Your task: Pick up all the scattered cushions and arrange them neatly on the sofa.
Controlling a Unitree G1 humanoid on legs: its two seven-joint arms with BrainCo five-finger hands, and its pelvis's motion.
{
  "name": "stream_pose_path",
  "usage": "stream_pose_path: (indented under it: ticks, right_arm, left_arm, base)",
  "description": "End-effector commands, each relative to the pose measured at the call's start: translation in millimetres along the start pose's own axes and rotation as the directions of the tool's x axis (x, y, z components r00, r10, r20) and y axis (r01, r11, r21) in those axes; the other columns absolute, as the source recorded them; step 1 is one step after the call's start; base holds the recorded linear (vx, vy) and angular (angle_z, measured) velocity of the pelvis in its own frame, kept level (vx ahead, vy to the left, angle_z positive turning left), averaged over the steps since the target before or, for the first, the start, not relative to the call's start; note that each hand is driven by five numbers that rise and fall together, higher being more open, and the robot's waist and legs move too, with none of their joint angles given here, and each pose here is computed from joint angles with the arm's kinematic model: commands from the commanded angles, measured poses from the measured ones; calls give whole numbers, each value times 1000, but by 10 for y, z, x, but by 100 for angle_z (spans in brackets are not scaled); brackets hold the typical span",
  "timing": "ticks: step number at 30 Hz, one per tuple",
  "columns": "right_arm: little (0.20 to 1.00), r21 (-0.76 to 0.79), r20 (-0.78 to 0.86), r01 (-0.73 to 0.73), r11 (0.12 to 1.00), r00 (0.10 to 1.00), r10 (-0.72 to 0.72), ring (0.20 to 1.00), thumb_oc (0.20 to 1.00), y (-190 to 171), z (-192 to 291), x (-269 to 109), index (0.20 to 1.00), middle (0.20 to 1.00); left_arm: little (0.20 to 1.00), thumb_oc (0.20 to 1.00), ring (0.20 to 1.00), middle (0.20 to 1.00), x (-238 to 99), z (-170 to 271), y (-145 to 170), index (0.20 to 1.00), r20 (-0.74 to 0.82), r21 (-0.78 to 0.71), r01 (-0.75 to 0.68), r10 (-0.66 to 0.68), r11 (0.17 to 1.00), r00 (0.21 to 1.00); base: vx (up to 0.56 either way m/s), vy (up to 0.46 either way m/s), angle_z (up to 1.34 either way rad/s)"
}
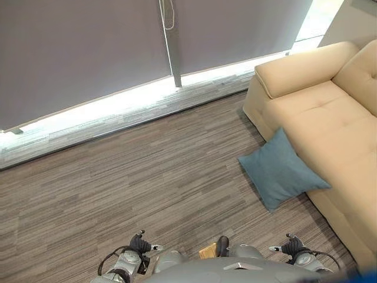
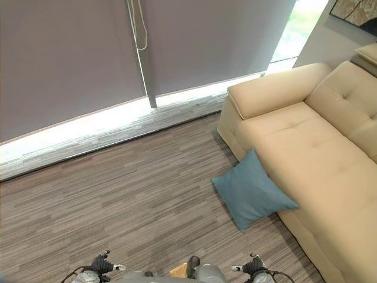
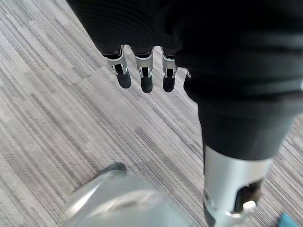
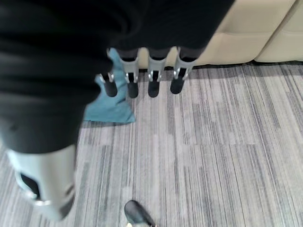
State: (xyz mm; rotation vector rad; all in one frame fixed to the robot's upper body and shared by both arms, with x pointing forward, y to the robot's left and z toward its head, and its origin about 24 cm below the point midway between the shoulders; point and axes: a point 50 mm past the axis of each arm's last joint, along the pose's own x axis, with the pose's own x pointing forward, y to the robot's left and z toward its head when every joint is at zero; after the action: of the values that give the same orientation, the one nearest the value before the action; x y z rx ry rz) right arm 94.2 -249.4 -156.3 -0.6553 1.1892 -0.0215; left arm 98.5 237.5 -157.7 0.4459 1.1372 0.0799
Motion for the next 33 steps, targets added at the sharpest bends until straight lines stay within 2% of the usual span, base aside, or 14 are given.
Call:
stream_pose_path:
  ticks: [1,11,20,26,33]
  right_arm:
    - [1000,16,6,45,999,999,-45,1000,1000,-148,41,31,1000,1000]
    - [1000,-1,-30,35,999,999,-35,1000,1000,-111,-68,14,1000,1000]
    - [1000,36,44,42,998,998,-43,1000,1000,-129,172,39,1000,1000]
    - [1000,9,42,49,999,998,-49,1000,1000,-144,161,41,1000,1000]
    - [1000,50,13,75,996,997,-76,1000,1000,-220,71,41,1000,1000]
  left_arm:
    - [1000,1000,1000,1000,28,153,34,1000,54,32,9,-11,999,998]
    - [1000,1000,1000,1000,8,31,-34,1000,4,46,37,-38,998,999]
    - [1000,1000,1000,1000,33,94,117,1000,22,26,-12,11,1000,1000]
    - [1000,1000,1000,1000,22,19,105,1000,-6,14,-11,11,1000,1000]
    - [1000,1000,1000,1000,34,174,-11,1000,41,29,32,-33,999,999]
  base:
    - [226,-8,11]
    - [205,89,-71]
    - [76,127,-51]
    - [140,-51,-91]
    - [130,-121,5]
